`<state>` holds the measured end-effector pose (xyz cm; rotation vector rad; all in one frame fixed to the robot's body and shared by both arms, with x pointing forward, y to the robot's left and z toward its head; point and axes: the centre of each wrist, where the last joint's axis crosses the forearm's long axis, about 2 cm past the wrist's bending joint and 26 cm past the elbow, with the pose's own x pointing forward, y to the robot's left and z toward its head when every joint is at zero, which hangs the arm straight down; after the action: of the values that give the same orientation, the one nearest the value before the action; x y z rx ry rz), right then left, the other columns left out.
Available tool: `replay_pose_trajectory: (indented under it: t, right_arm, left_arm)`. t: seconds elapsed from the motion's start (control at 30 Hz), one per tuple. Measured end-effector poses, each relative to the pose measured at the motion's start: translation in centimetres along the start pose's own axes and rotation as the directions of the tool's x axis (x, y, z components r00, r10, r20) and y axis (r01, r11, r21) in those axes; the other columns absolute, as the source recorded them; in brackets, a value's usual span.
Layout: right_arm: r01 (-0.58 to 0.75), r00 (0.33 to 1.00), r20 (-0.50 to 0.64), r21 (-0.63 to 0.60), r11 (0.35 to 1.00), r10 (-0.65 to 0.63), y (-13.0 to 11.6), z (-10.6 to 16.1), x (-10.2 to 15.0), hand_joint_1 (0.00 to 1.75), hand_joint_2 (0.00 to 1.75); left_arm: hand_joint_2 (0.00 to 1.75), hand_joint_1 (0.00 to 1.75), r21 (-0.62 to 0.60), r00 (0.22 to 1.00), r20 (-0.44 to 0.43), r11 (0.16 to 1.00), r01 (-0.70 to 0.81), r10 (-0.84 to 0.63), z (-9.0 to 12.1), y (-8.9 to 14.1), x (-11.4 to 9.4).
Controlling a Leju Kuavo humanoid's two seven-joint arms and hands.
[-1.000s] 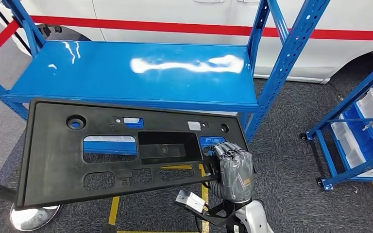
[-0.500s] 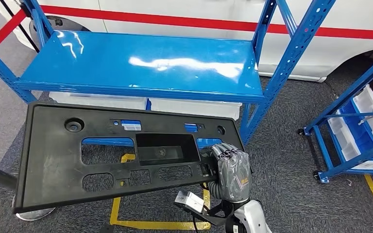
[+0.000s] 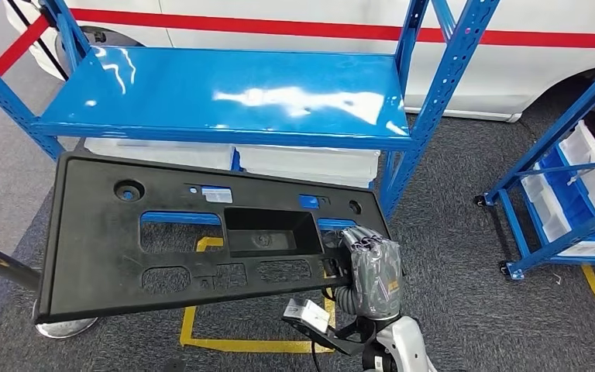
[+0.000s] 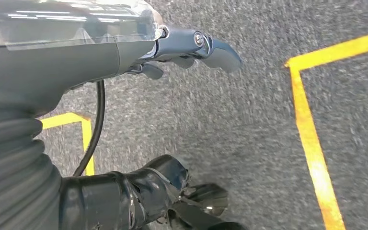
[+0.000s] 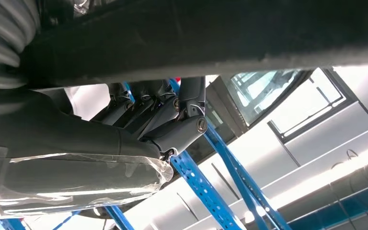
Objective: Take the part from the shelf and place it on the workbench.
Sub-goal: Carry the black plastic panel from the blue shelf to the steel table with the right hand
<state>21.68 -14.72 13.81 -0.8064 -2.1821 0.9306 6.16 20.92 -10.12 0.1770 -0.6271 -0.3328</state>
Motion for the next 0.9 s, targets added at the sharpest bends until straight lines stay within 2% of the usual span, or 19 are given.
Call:
replay_pose_trajectory:
  t: [0.9]
  right_arm:
    - [0.009, 1.0, -0.014, 0.016, 1.0, -0.008, 0.07, 0.37, -0.36, 1.71, 1.75]
  left_arm:
    - [1.75, 0.0, 0.002, 1.0, 0.005, 1.0, 0.004, -0.004, 0.06, -0.09, -0.04]
